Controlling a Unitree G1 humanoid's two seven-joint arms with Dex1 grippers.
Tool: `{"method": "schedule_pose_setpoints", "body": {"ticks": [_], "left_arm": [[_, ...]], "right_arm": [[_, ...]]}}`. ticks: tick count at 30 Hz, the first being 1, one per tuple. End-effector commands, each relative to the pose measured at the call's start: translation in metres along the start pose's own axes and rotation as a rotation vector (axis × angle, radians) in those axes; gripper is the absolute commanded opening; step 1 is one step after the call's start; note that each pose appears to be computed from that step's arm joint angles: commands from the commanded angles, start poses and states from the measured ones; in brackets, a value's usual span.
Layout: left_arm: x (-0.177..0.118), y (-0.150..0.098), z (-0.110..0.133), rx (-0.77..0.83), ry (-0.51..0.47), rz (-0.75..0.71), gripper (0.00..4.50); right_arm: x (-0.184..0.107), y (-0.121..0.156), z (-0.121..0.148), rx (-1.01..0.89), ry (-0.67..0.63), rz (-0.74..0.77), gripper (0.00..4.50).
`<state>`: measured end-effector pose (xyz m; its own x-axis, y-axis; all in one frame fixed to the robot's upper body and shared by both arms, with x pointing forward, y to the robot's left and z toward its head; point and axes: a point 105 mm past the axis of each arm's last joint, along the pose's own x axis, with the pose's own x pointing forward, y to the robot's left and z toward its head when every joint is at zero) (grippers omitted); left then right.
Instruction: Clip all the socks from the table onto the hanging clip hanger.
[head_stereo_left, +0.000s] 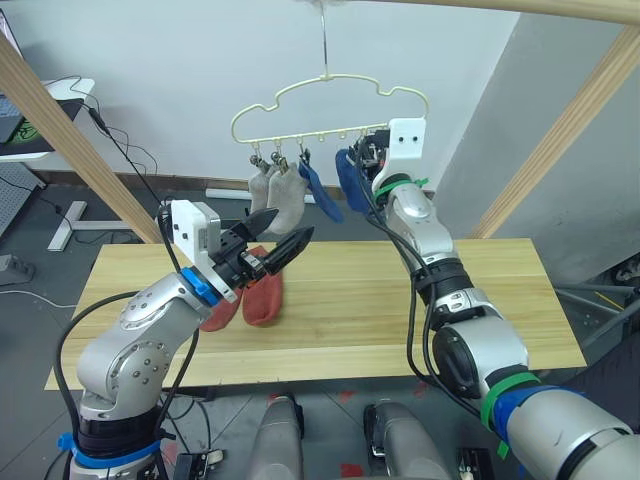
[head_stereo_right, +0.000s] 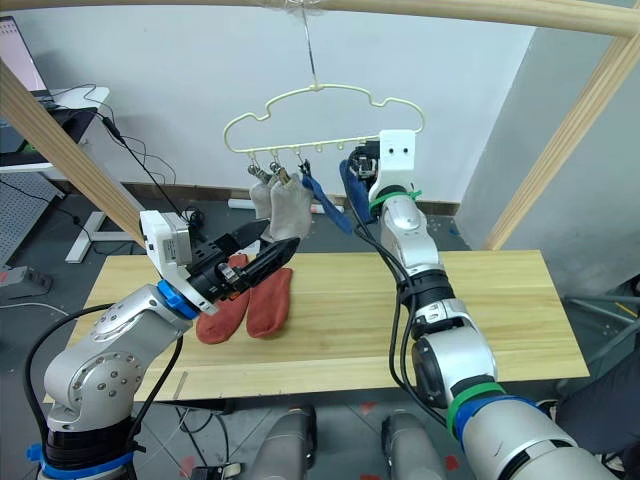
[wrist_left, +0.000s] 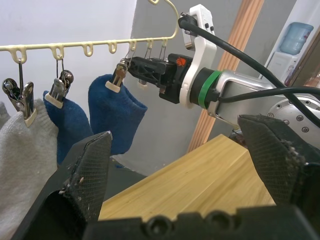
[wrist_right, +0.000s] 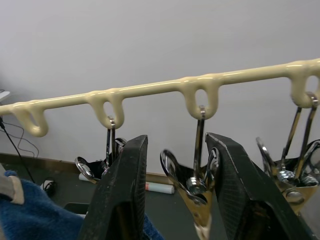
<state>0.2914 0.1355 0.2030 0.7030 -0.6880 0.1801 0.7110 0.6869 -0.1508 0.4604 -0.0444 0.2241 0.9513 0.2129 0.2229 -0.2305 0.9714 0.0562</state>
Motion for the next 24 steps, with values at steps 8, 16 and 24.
{"method": "schedule_pose_setpoints", "body": {"ticks": [8,16,24], "left_arm": [[-0.0004,-0.0075,0.011,0.041,-0.032,-0.017,4.5],[0.001,-0.0077,0.0113,0.037,-0.035,-0.014,4.5],[0.0024,-0.0091,0.0106,0.028,-0.035,-0.014,4.5]], "right_arm": [[0.0015,0.0073,0.0185,0.008,-0.062,0.026,1.87],[0.0021,0.0099,0.0192,0.012,-0.064,0.038,1.87],[0.0022,0.0093,0.0193,0.018,-0.065,0.048,0.47]]}}
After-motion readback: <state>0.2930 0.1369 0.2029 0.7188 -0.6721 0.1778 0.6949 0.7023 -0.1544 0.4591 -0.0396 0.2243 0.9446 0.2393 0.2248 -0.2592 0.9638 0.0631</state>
